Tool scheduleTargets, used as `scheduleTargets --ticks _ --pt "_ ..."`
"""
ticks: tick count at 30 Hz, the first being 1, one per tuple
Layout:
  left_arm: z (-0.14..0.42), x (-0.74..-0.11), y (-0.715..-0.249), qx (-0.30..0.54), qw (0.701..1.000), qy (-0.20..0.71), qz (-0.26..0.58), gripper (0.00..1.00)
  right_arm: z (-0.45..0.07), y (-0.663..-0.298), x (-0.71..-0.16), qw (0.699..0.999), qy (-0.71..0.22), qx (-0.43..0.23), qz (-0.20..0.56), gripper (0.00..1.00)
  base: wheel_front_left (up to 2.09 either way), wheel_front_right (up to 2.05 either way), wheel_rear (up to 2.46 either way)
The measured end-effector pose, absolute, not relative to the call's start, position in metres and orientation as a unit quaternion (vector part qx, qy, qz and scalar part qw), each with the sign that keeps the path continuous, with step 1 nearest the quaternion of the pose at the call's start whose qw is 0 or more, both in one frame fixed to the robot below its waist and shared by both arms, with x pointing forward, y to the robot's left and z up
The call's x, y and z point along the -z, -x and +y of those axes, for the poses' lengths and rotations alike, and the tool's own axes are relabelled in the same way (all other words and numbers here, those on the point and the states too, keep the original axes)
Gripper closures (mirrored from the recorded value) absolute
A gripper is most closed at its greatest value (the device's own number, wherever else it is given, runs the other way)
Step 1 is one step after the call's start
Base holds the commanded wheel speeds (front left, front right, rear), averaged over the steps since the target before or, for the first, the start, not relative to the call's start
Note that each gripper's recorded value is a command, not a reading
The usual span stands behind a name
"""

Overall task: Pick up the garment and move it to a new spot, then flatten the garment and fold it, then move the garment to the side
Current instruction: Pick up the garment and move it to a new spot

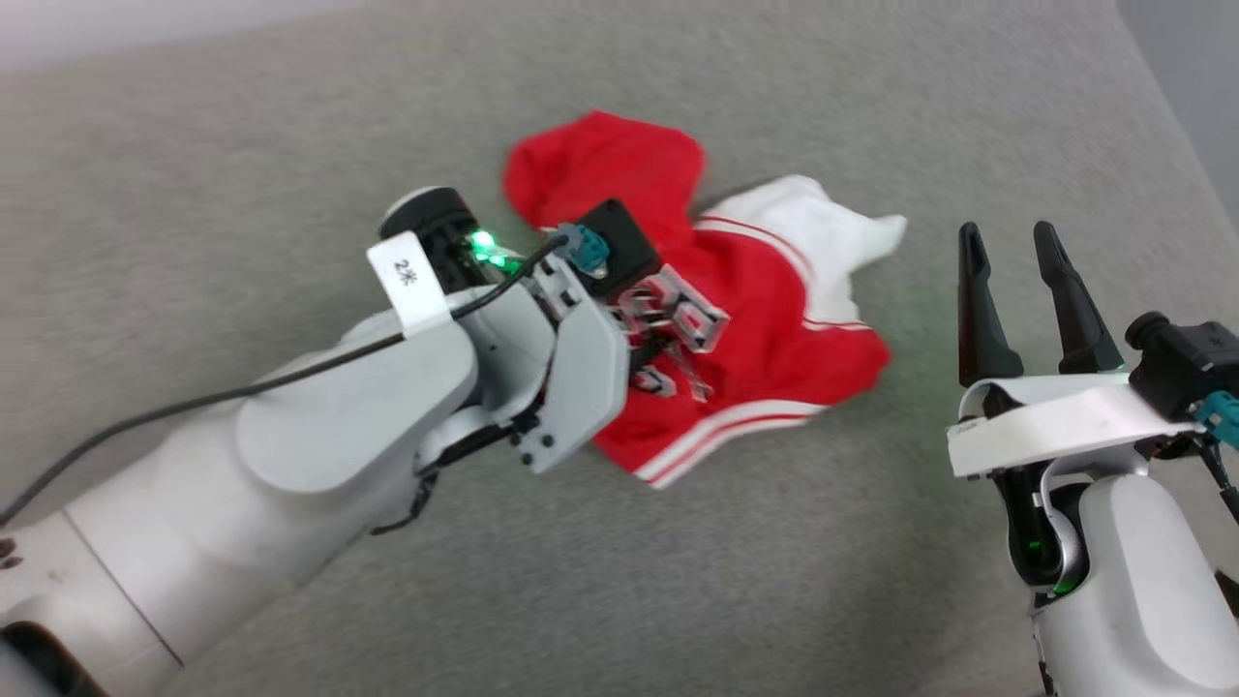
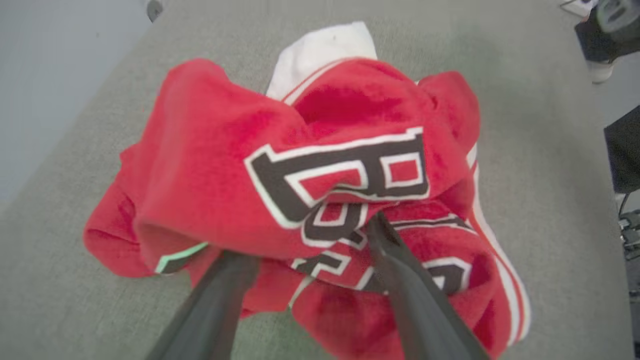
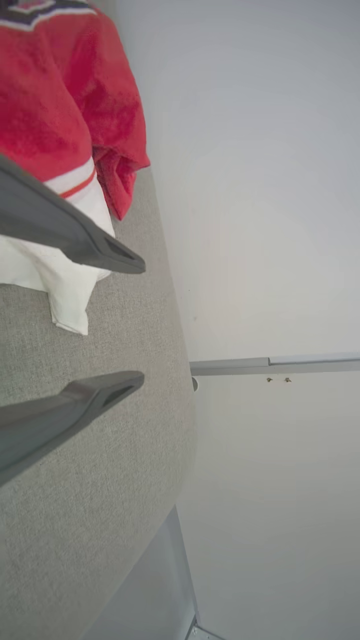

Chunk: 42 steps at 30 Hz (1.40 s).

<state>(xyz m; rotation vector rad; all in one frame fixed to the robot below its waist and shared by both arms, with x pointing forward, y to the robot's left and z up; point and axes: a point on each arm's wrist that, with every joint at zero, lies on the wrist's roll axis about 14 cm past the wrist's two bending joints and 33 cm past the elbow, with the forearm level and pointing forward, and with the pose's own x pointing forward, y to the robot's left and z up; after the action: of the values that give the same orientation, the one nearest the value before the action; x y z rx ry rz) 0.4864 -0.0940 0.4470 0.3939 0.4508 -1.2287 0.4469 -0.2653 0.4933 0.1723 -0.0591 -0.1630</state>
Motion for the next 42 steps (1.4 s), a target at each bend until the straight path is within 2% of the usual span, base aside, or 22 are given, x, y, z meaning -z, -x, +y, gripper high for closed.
scheduleTargets --ticks 5,9,16,21,25,31,36,42 --pt "-0.081 -0.479 -0.477 0.557 0.795 -0.149 0.187 0.00 -0.245 -0.452 -0.497 0.994 -0.085 0.054 -0.033 0.00 0.00 0.00 0.00" --pt "-0.050 -0.488 -0.482 0.519 0.828 -0.116 0.178 0.00 -0.231 -0.454 -0.503 0.995 -0.079 0.036 -0.039 0.00 0.00 0.00 0.00" --pt "0.028 -0.471 -0.482 0.409 0.894 -0.029 0.182 0.00 -0.222 -0.447 -0.499 0.997 -0.064 0.016 -0.028 0.00 0.00 0.00 0.00" --pt "0.088 -0.451 -0.465 0.311 0.934 0.026 0.176 0.00 -0.226 -0.441 -0.495 0.999 -0.046 0.011 -0.020 0.00 0.00 0.00 0.00" --pt "0.123 -0.446 -0.452 0.248 0.951 0.056 0.175 0.00 -0.226 -0.435 -0.493 0.999 -0.040 0.007 -0.015 0.00 0.00 0.00 0.00" --pt "0.171 -0.473 -0.441 0.155 0.977 0.097 0.113 0.00 -0.219 -0.425 -0.496 0.999 -0.034 -0.006 -0.018 0.00 0.00 0.00 0.00" --pt "0.209 -0.490 -0.418 0.088 0.991 0.081 0.064 0.00 -0.219 -0.413 -0.501 0.999 -0.030 -0.010 -0.023 0.00 0.00 0.00 0.00" --pt "0.232 -0.503 -0.387 0.046 0.997 0.061 0.019 0.00 -0.222 -0.404 -0.518 0.998 -0.033 -0.006 -0.047 0.00 0.00 0.00 0.00"
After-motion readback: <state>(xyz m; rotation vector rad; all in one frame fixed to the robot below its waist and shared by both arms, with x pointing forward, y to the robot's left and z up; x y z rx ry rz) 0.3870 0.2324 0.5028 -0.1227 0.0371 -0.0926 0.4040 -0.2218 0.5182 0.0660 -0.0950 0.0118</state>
